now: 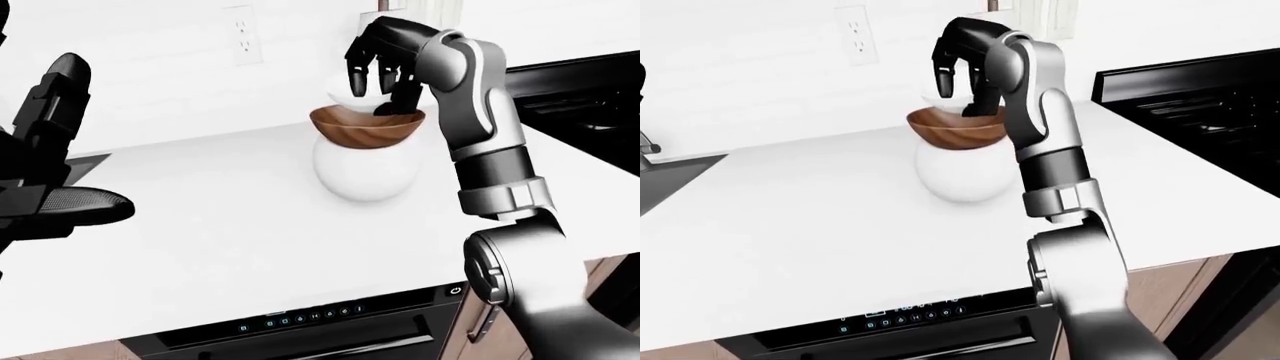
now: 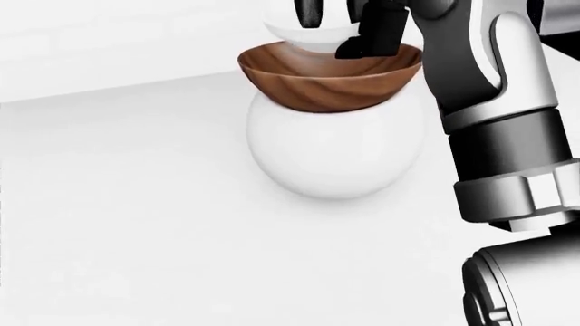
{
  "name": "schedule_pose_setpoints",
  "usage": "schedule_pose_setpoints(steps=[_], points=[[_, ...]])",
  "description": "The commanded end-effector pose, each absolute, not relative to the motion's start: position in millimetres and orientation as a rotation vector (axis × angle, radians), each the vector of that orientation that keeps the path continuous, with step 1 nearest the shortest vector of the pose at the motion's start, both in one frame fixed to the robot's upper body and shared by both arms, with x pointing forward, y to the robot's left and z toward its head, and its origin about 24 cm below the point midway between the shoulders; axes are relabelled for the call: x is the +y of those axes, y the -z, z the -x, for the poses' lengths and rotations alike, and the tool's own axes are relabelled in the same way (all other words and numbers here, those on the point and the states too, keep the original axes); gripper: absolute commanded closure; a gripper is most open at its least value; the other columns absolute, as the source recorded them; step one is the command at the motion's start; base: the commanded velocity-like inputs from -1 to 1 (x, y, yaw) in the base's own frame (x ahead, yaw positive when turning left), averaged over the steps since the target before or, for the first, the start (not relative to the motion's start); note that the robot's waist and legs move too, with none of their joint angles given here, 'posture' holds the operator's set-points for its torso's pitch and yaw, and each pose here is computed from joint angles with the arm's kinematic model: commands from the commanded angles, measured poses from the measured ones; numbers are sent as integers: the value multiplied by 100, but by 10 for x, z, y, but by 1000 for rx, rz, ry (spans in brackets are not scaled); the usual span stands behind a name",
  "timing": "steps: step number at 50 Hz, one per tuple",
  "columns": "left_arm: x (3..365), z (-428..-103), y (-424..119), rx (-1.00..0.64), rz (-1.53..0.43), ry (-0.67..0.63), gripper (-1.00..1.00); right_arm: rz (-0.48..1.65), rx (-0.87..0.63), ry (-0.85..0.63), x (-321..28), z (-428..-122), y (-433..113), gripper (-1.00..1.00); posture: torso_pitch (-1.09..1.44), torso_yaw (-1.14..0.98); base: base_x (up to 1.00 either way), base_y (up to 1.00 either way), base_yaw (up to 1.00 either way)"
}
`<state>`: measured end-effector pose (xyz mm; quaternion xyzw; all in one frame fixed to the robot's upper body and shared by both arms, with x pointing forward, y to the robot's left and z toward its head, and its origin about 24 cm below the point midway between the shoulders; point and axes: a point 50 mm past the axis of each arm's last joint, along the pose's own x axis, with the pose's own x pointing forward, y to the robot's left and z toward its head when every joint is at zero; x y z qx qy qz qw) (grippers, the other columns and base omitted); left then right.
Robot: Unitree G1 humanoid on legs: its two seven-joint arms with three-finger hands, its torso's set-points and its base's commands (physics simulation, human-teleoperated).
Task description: Stack the bowls from largest to smallest.
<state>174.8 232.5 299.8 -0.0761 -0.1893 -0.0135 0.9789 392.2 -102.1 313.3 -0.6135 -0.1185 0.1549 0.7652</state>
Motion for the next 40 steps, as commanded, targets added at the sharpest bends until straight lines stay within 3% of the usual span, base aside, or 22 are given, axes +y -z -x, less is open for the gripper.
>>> schedule_pose_setpoints(steps=[1,6,18,19,20,32,40], points=[[2345,-1721,-3074,-431,149,16,-100,1333,-361,-270,-998,-3839,-3402,90,-38,0,0,0,0],[2351,-1710,-3073,-431,148,15,-100,1334,-351,-275,-1013,-3846,-3361,96,-38,0,0,0,0],[2355,-1693,-3123,-437,147,13,-100,1337,-353,-277,-1014,-3833,-3385,76,-38,0,0,0,0],[2355,-1692,-3126,-438,147,12,-100,1336,-352,-276,-1016,-3832,-3390,56,-38,0,0,0,0],[2352,-1688,-3133,-439,148,13,-100,1337,-351,-279,-1013,-3828,-3388,51,-38,0,0,0,0],[2357,-1671,-3167,-440,163,22,-100,1341,-343,-286,-1028,-3797,-3414,65,-38,0,0,0,0],[2367,-1657,-3212,-445,165,18,-100,1343,-339,-288,-1044,-3790,-3384,60,-38,0,0,0,0]])
